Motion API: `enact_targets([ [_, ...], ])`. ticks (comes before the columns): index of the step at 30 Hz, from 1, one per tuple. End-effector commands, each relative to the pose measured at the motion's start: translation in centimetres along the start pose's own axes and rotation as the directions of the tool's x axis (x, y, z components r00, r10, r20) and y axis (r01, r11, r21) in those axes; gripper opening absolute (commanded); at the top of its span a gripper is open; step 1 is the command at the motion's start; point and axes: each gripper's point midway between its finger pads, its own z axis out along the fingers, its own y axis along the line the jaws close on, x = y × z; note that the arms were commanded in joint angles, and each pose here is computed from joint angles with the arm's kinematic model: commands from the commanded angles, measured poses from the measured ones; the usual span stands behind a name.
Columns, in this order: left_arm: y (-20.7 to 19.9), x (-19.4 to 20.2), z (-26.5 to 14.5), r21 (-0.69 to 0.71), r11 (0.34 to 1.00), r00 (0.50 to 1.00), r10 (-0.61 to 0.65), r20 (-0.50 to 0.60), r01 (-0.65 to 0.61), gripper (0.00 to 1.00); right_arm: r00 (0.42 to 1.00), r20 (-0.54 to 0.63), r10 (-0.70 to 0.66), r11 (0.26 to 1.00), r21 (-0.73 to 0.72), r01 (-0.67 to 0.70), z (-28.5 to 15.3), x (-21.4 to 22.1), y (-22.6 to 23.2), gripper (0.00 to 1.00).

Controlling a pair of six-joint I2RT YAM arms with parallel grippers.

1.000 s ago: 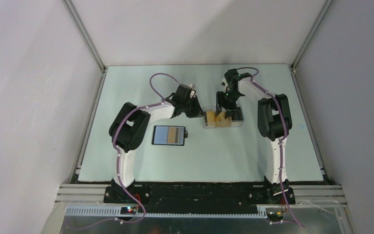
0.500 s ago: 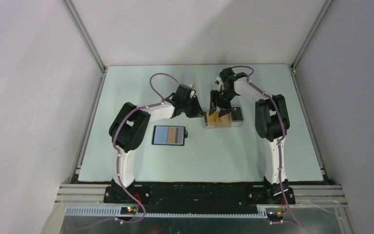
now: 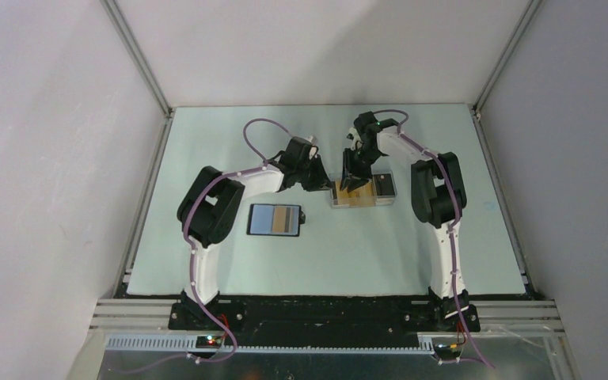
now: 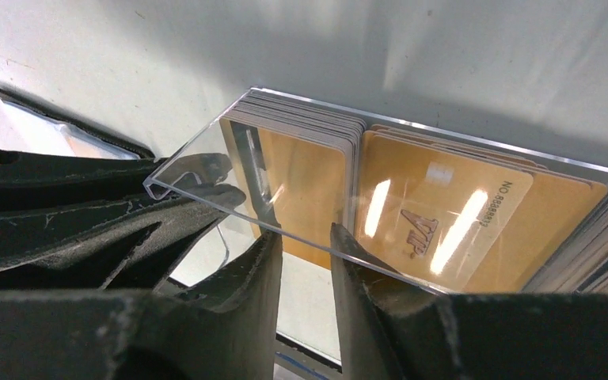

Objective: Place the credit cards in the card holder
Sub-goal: Adjust the storage box at the center of the board.

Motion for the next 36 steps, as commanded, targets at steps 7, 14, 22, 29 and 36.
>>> enact_targets([
  [7,2.2,2.8,0.9,-0.055,0.998,0.997,0.008,-0.079,-0.012,0.00,1.000,0.014,-0.022,0.994,0.106,0.021,1.3,-0.8,-1.1,0.33],
  [14,2.3,2.8,0.9,-0.055,0.998,0.997,0.008,-0.081,-0.013,0.00,0.999,0.029,-0.037,0.987,0.158,0.032,1.0,-0.9,-1.6,0.36],
  [22,2.2,2.8,0.7,-0.054,0.998,0.997,0.010,-0.077,-0.014,0.00,0.998,0.038,-0.048,0.986,0.158,0.041,0.2,-0.6,-1.3,0.38],
  [29,1.1,3.3,-1.7,-0.048,0.998,0.998,-0.046,-0.048,0.044,0.00,0.985,0.171,-0.021,1.000,0.014,0.018,-6.3,-0.7,0.5,0.47],
  [36,-2.3,2.2,-5.9,-0.015,1.000,0.995,0.021,0.093,-0.020,0.27,0.960,0.277,0.036,0.995,-0.100,-0.009,-11.3,-0.7,0.9,0.53],
])
